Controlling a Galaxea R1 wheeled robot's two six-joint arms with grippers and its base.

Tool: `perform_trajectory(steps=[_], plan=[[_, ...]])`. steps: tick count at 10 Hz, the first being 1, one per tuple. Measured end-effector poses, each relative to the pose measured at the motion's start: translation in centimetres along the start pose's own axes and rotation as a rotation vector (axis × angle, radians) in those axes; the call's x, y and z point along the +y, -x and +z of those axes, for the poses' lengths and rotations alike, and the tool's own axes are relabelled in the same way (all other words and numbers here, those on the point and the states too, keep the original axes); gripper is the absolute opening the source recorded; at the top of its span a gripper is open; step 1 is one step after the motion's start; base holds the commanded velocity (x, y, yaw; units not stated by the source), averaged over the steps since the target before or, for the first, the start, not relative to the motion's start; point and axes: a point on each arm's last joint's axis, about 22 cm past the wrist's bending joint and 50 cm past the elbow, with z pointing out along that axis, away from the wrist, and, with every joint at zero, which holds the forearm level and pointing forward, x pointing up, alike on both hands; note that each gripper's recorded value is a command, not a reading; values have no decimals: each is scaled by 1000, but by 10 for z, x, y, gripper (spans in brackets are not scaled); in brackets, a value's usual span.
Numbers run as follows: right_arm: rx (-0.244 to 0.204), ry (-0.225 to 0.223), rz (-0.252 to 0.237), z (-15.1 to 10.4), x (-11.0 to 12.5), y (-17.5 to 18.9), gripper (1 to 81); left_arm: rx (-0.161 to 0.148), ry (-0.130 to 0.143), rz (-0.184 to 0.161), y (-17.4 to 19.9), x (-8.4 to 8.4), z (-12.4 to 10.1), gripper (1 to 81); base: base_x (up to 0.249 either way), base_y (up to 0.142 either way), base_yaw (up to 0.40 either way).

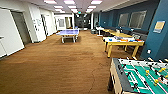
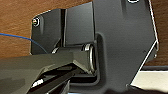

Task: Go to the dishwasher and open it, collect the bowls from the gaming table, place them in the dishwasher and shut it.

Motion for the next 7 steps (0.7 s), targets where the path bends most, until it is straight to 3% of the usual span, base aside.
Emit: perform_trajectory(steps=[7], plan=[[1, -2, 0, 0, -2, 0, 811, 0, 0, 0, 0, 0, 0, 811, 146, 0, 0]])
